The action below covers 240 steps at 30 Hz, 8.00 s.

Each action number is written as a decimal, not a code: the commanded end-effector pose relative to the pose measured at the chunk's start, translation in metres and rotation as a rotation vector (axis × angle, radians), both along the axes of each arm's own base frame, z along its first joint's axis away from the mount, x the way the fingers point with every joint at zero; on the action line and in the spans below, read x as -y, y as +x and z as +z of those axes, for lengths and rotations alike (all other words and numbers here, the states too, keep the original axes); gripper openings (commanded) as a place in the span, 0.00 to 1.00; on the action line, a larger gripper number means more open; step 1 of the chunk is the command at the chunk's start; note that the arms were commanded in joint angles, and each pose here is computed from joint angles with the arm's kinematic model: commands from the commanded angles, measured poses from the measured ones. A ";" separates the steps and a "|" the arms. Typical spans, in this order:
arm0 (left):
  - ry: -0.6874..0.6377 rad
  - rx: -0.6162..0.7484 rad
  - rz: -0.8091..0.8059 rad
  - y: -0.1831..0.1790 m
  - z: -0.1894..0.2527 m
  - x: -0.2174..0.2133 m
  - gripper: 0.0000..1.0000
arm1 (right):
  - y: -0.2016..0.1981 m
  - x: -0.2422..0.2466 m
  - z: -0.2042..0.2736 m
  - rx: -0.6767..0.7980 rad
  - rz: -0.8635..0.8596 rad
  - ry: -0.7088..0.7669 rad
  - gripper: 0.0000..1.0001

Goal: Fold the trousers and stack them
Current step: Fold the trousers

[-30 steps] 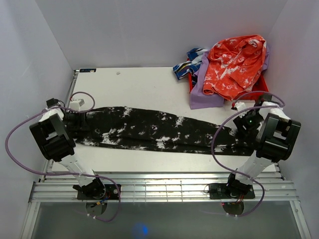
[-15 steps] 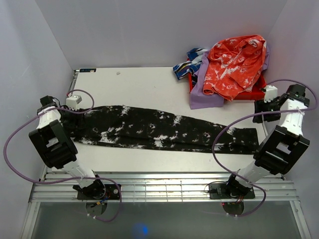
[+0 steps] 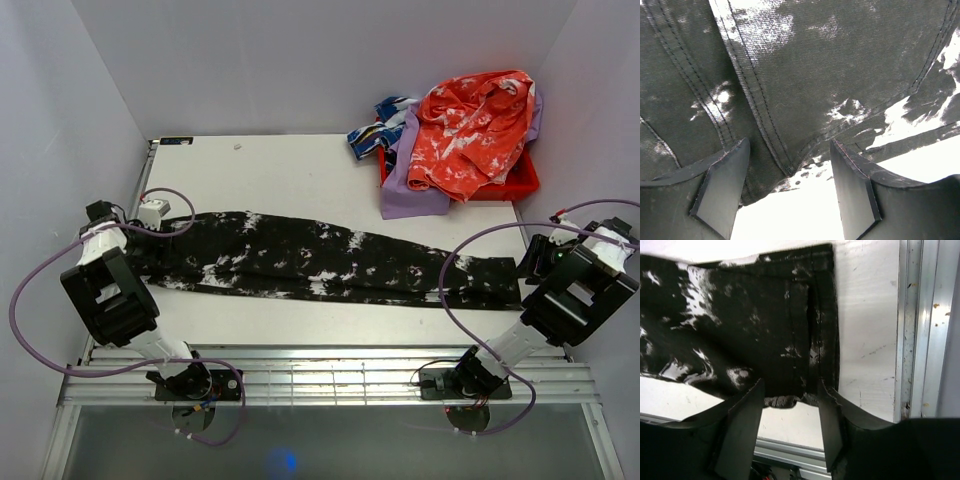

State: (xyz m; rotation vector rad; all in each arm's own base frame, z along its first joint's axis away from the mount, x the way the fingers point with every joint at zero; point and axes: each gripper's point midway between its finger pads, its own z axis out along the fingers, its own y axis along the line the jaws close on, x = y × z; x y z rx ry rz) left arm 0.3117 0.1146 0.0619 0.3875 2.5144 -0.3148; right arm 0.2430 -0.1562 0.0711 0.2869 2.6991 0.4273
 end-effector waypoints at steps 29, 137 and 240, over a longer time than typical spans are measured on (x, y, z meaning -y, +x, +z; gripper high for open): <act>0.058 0.070 0.007 0.009 0.016 -0.010 0.76 | 0.006 -0.031 -0.001 0.004 -0.041 0.219 0.08; 0.270 0.563 -0.857 0.019 0.089 0.234 0.00 | 0.110 0.035 0.110 0.173 0.134 -0.185 0.08; 0.144 -0.057 0.446 -0.035 0.008 -0.078 0.70 | 0.036 0.044 -0.026 -0.024 0.183 -0.144 0.08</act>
